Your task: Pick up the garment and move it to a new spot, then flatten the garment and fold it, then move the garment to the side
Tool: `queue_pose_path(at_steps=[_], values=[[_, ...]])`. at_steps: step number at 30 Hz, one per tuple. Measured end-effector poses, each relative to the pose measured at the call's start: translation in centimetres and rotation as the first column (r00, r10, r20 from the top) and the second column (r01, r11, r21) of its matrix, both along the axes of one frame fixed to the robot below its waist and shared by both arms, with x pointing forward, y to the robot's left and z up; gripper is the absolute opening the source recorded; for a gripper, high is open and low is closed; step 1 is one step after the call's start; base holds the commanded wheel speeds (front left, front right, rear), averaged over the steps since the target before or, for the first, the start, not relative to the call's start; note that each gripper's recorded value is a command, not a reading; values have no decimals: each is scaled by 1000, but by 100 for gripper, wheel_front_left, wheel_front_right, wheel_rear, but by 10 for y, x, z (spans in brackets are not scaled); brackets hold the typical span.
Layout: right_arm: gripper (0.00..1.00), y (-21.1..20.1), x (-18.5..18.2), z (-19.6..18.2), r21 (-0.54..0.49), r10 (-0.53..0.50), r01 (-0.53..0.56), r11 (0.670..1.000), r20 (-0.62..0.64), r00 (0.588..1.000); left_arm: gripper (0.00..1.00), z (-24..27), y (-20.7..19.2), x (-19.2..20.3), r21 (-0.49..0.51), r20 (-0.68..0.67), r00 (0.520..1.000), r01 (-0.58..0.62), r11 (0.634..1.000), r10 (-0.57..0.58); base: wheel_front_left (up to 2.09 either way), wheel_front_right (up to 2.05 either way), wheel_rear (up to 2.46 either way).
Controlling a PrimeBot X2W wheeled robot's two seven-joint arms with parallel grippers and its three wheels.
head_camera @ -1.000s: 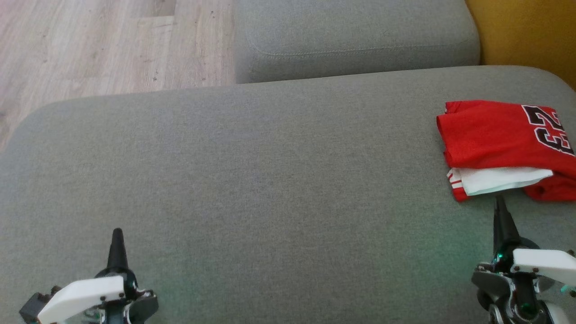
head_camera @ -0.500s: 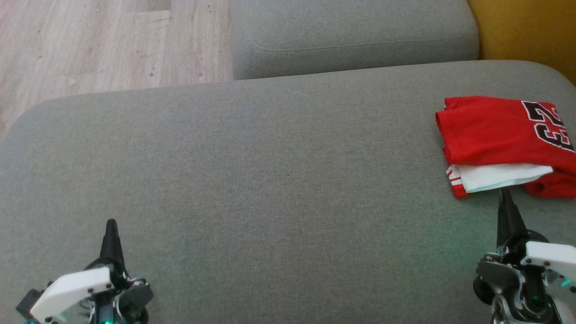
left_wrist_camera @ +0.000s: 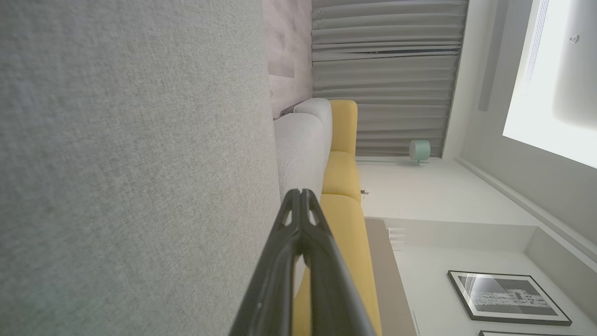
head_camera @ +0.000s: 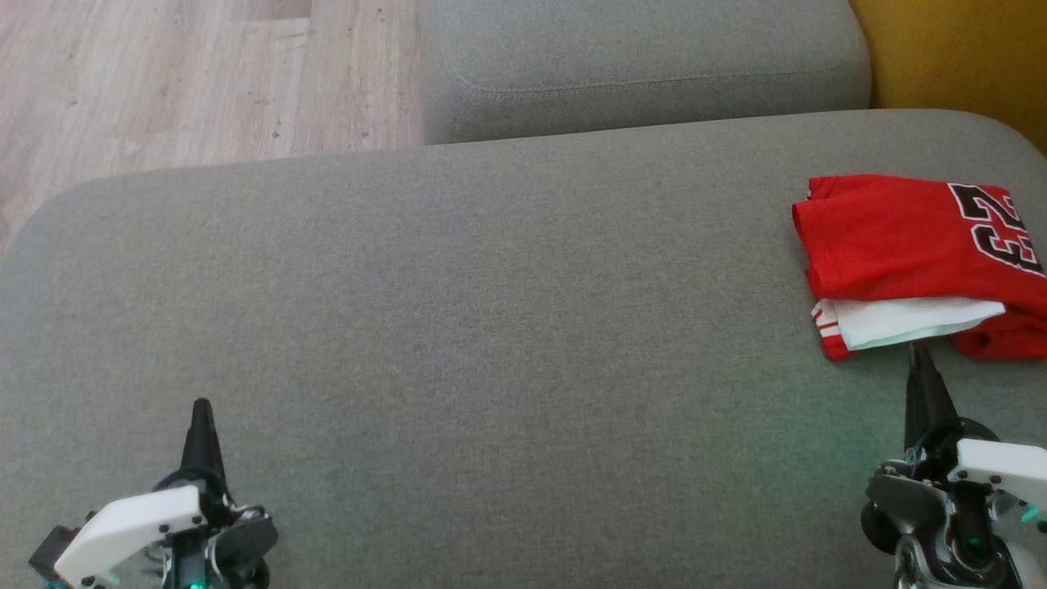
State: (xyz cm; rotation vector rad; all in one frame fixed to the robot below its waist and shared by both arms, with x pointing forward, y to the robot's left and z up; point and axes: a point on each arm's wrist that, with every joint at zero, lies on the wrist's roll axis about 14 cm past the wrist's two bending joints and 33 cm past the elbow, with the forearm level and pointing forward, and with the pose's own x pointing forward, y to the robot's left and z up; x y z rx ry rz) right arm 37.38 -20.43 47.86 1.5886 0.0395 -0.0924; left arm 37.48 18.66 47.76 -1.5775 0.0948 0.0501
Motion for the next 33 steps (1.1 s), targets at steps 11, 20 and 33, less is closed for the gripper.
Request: queue_pose_path(at_steps=[11,20,33], values=[[0,0,0,0,1,5,-5,1000,0,1000,0,0,1,0,-3,0,1000,-4,1000,4,0,0,0],[0,0,0,0,0,4,-4,1000,0,1000,0,0,1,0,-7,1,1000,-4,1000,4,0,0,0],[0,-1,0,0,1,4,-4,1000,1,1000,0,0,3,0,-9,2,1000,-11,1000,11,0,0,0]])
